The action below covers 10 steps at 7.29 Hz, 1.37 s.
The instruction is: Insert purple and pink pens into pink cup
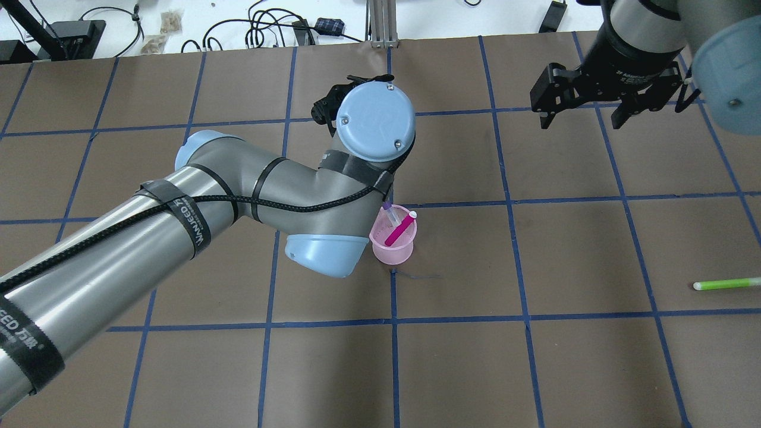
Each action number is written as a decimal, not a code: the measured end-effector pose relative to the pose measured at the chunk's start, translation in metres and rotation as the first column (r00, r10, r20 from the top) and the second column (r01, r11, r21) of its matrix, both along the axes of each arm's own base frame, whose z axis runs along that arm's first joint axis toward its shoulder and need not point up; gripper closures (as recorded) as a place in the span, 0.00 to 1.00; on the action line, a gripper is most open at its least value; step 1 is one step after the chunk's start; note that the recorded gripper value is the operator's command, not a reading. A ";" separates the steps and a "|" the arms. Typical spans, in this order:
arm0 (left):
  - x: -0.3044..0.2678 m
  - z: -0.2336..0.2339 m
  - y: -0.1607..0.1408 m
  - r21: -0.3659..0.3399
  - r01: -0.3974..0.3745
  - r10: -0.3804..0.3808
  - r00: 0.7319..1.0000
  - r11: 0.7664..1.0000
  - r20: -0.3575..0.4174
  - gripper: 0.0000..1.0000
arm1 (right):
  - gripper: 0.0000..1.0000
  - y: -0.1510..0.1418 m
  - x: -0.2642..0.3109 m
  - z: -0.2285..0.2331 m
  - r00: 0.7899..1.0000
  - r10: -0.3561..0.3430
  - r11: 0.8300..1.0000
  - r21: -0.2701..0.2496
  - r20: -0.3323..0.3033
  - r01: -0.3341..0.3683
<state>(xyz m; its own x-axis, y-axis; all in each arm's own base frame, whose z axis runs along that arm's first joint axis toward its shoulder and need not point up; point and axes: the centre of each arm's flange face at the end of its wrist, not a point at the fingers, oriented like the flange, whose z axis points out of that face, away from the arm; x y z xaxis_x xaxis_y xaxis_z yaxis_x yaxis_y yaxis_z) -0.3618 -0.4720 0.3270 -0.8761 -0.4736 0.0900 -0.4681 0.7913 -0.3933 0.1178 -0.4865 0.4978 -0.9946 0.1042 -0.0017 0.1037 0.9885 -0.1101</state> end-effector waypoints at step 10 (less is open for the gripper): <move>-0.003 -0.035 0.011 0.061 -0.001 -0.001 1.000 0.998 0.030 0.00 | 0.00 -0.018 0.004 -0.021 0.996 -0.084 0.996 -0.028 0.017 0.084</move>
